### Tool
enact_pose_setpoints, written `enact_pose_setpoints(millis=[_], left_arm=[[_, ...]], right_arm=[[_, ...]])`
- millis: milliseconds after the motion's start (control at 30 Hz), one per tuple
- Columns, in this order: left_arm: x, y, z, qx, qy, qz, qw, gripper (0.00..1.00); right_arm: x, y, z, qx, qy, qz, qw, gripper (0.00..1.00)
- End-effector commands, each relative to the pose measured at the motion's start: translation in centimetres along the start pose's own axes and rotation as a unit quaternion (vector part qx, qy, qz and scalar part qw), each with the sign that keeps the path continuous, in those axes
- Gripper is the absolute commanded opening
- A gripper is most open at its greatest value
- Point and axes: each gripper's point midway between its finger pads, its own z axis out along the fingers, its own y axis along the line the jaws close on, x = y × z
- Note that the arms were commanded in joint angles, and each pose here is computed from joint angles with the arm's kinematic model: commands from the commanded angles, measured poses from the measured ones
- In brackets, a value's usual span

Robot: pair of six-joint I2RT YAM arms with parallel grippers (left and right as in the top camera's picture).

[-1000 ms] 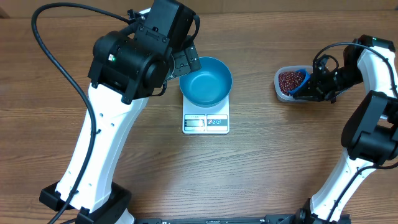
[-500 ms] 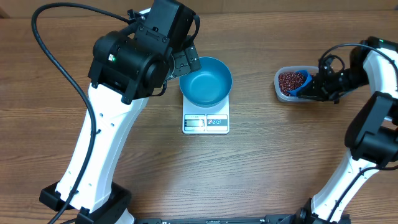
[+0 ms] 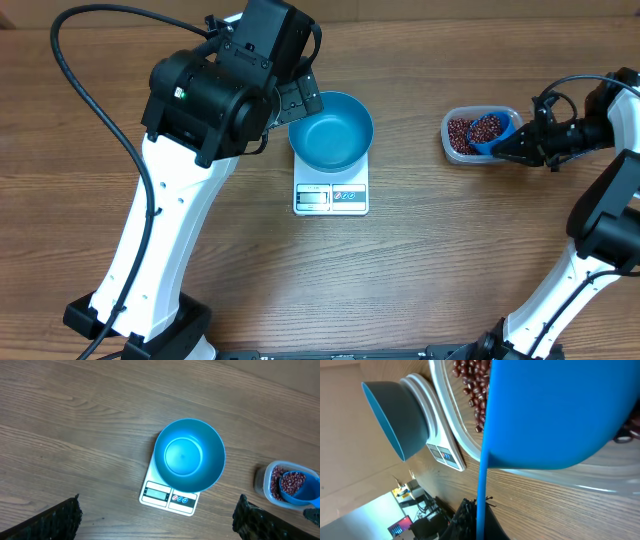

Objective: Scoop item into bowl and weigh 150g on scale
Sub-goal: 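Tilt the scoop up and lift it full of beans with the right gripper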

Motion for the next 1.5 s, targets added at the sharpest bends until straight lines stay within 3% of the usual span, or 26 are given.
enact_pose_setpoints(millis=[0,1467], left_arm=[[-0.2,0.1,0.4,-0.010,-0.004,0.011,1.000,1.00],[-0.2,0.1,0.4,-0.010,-0.004,0.011,1.000,1.00]], right_arm=[[0.0,0.7,0.2,-0.028,-0.004,-0.020,0.999,0.04],[-0.6,3.6,-0.3,-0.110,-0.037,-0.080,0.990,0.04]])
